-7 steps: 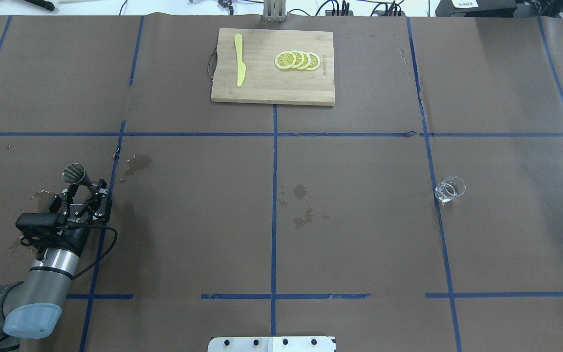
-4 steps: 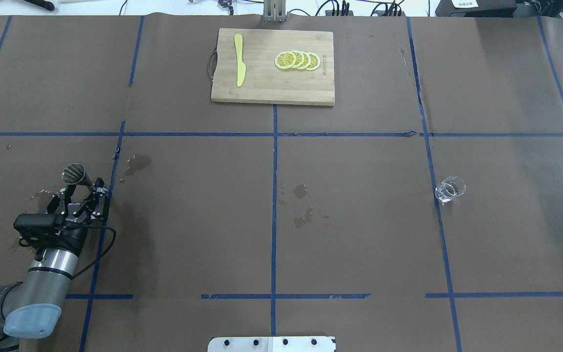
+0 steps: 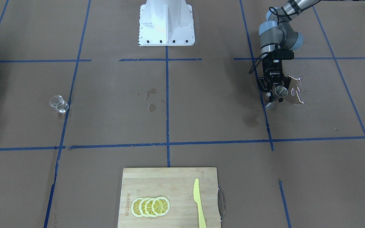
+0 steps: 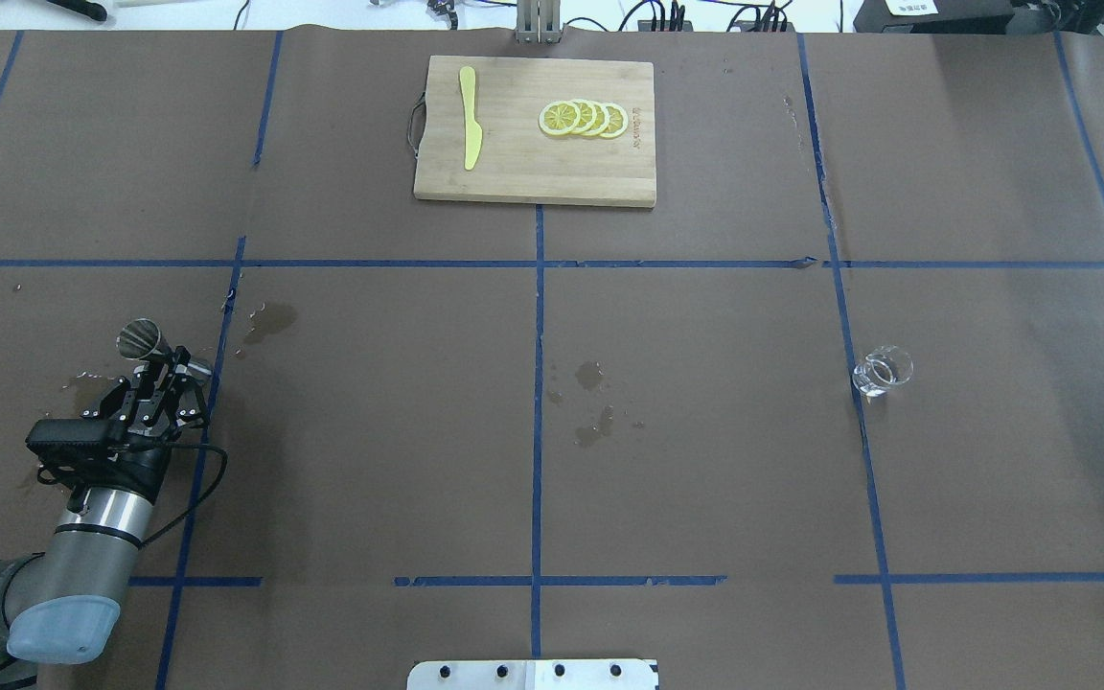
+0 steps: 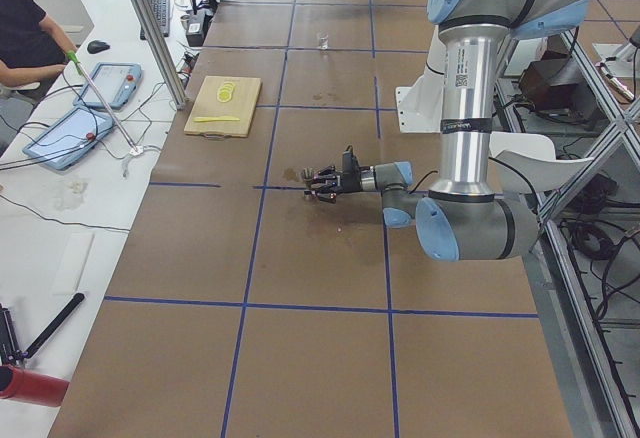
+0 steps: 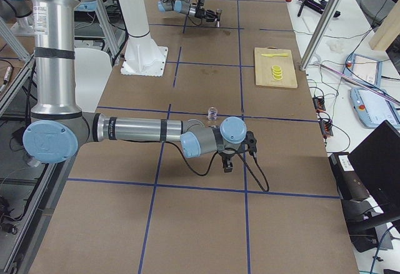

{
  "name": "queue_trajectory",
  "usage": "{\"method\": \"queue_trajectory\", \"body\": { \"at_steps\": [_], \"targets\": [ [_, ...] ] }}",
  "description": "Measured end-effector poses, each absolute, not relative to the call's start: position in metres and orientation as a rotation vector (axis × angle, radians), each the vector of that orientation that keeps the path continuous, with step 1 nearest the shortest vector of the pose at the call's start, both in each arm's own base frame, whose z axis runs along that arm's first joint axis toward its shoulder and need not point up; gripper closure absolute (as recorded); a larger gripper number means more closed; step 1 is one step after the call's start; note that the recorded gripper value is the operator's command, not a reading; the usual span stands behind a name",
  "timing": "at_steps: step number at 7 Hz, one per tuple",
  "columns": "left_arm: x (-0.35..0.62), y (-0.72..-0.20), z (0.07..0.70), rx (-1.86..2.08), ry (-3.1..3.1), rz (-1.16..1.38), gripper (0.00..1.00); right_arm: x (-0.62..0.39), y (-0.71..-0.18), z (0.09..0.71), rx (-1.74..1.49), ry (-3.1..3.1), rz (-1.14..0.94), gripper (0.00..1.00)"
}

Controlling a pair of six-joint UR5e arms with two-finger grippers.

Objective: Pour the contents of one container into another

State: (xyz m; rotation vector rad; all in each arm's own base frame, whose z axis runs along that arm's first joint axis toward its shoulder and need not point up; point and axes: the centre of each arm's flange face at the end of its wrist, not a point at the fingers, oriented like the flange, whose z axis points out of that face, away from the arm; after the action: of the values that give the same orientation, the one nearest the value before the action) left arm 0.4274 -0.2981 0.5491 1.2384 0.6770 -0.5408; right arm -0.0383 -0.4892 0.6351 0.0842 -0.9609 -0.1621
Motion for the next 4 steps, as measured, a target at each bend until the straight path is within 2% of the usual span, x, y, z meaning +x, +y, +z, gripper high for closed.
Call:
{"method": "queue_trajectory", "body": {
  "at_steps": [1, 4],
  "targets": [
    [0.4273, -0.2981, 0.5483, 1.238, 0.678, -0.542, 1.0, -0.0382, -0.4892, 0.6354, 0.084, -0.961, -0.162, 0.0],
    [0.4262, -0.2975, 0.5522, 1.241, 0.668, -0.532, 1.0, -0.0382, -0.4893, 0.6357, 0.083, -0.961, -0.161, 0.0]
  ]
}}
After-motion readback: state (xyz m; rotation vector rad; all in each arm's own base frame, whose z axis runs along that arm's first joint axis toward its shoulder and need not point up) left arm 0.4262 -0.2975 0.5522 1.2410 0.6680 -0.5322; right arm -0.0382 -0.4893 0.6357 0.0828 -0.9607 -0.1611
